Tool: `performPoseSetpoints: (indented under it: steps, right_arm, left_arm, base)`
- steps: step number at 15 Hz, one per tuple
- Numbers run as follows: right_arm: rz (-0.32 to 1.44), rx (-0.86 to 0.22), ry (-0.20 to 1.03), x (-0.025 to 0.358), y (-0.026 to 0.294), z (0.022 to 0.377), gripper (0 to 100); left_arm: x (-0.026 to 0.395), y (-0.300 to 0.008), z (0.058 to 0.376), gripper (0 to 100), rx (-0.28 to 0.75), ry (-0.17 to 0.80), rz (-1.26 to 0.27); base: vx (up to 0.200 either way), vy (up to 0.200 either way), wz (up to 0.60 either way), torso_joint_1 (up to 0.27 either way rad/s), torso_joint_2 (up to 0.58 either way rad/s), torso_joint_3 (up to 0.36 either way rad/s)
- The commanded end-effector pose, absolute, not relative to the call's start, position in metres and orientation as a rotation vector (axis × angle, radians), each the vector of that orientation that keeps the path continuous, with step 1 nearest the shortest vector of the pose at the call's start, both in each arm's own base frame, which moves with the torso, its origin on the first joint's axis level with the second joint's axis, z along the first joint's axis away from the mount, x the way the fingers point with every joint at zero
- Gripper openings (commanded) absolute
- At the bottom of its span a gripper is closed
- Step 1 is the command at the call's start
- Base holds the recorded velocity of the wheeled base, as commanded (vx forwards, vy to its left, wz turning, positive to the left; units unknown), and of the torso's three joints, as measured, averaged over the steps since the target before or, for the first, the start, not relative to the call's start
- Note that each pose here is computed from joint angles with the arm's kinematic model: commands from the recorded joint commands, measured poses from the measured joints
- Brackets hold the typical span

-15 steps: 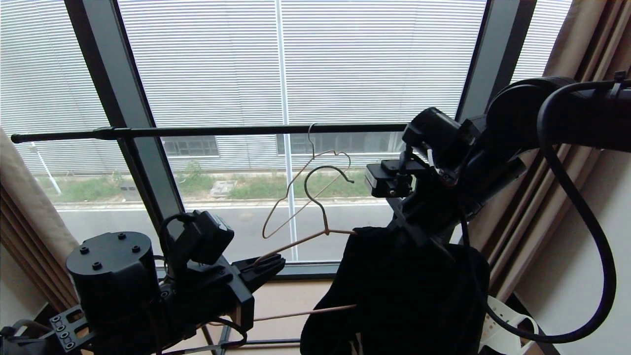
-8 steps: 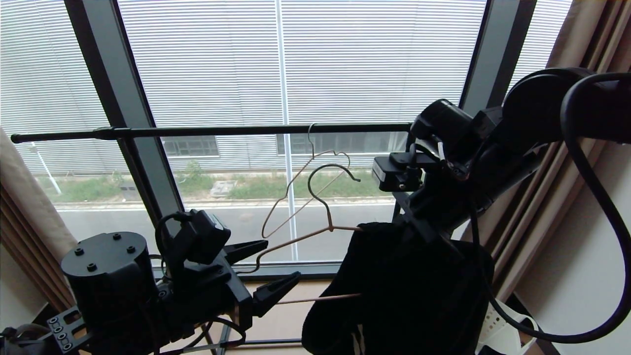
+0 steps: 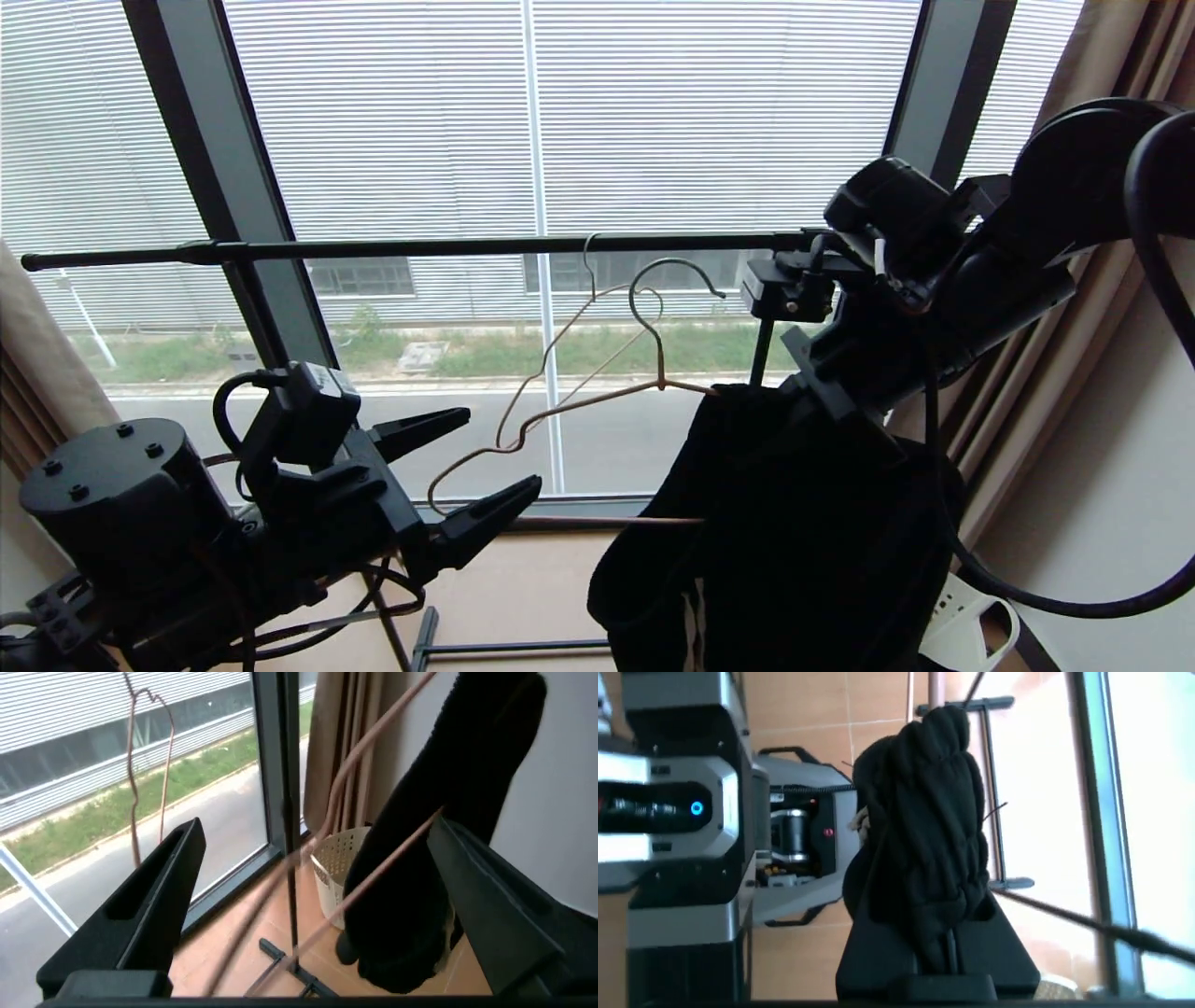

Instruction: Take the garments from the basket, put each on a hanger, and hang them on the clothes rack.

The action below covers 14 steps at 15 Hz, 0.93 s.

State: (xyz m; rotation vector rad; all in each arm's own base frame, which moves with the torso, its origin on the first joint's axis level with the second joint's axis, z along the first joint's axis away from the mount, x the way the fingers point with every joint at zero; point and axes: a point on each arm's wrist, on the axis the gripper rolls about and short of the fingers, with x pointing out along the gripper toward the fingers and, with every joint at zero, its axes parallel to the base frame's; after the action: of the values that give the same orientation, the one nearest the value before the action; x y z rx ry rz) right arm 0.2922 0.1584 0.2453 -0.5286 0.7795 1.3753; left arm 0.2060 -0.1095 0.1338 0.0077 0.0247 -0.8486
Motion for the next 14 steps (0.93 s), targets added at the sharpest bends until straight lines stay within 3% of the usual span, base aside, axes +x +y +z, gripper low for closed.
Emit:
performPoseSetpoints:
  steps: [1,2,3,8,12,14]
  right_arm:
    - [1.314,-0.497,0.787,0.293,0.154,0.255,0]
    - [1.314,-0.497,0.787,0.293,0.154,0.255,0]
    - [1.254,-0.500,0.790,0.287,0.150,0.265,0]
    - [1.285,-0.465,0.733,0.280,0.147,0.275,0]
    - [1.345,-0.410,0.677,0.273,0.143,0.284,0]
    - [1.357,-0.407,0.666,0.268,0.142,0.285,0]
  left_arm:
    - [0.211,-0.099,0.133,100,-0.067,0.061,-0.799]
    - [0.211,-0.099,0.133,100,-0.067,0.061,-0.799]
    - [0.205,-0.082,0.122,100,-0.220,0.189,-0.727]
    - [0.187,-0.056,0.083,100,-0.423,0.491,-0.644]
    - [0.196,-0.058,0.066,100,-0.440,0.585,-0.619]
    - [0.205,-0.064,0.065,100,-0.433,0.582,-0.639]
  base:
    - [0.000,0.000,0.00,0.000,0.00,0.000]
    - [0.000,0.000,0.00,0.000,0.00,0.000]
    - [0.000,0.000,0.00,0.000,0.00,0.000]
    - [0.000,0.000,0.00,0.000,0.00,0.000]
    - [0.000,0.000,0.00,0.000,0.00,0.000]
    - [0.000,0.000,0.00,0.000,0.00,0.000]
